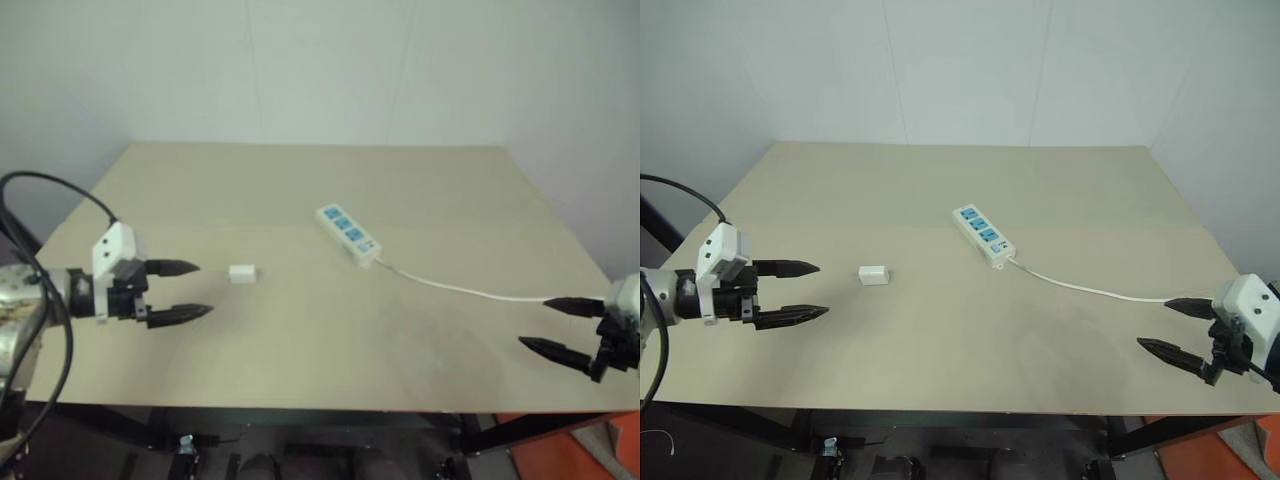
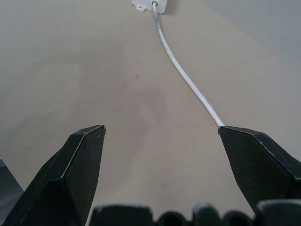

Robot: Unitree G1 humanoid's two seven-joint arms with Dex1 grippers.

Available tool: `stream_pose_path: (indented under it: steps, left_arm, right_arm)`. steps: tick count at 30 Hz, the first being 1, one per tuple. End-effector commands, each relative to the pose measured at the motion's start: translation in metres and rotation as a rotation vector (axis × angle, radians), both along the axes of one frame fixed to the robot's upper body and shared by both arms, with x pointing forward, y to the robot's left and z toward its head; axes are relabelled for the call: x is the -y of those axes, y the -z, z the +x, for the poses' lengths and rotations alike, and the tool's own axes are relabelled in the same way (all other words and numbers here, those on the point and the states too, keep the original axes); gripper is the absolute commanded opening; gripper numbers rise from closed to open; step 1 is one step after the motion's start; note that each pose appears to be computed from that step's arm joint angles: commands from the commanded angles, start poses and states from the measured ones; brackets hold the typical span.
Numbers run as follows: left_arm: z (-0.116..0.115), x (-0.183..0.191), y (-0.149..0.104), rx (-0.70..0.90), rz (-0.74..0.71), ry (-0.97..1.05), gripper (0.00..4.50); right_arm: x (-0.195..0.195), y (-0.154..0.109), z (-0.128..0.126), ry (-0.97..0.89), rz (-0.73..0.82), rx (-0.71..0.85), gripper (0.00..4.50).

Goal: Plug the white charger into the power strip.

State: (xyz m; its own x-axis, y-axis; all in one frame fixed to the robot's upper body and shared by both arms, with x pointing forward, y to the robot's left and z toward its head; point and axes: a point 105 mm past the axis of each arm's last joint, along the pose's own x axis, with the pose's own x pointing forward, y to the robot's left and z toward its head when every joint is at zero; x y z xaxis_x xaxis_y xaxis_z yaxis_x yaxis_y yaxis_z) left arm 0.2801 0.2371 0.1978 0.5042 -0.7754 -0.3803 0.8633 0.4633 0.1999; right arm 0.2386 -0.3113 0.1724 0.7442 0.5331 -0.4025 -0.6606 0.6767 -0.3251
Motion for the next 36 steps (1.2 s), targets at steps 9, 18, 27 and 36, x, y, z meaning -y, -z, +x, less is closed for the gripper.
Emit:
stream_pose_path:
  steps: [9,18,27,36]
  left_arm:
    - [0.0,-0.005,-0.008,0.041,0.03,-0.008,4.47]
    - [0.002,-0.002,-0.004,0.04,0.034,-0.008,4.47]
    - [0.015,0.02,-0.005,0.058,0.022,0.057,4.47]
    - [0.02,0.025,-0.001,0.074,0.035,0.068,4.47]
  right_arm:
    - [-0.003,-0.01,-0.003,-0.013,0.001,0.033,4.5]
    - [-0.013,-0.007,0.01,-0.023,0.015,0.044,4.5]
    - [-0.067,0.015,0.113,0.055,0.088,0.133,4.5]
    - [-0.094,0.05,0.169,0.096,0.112,0.048,4.5]
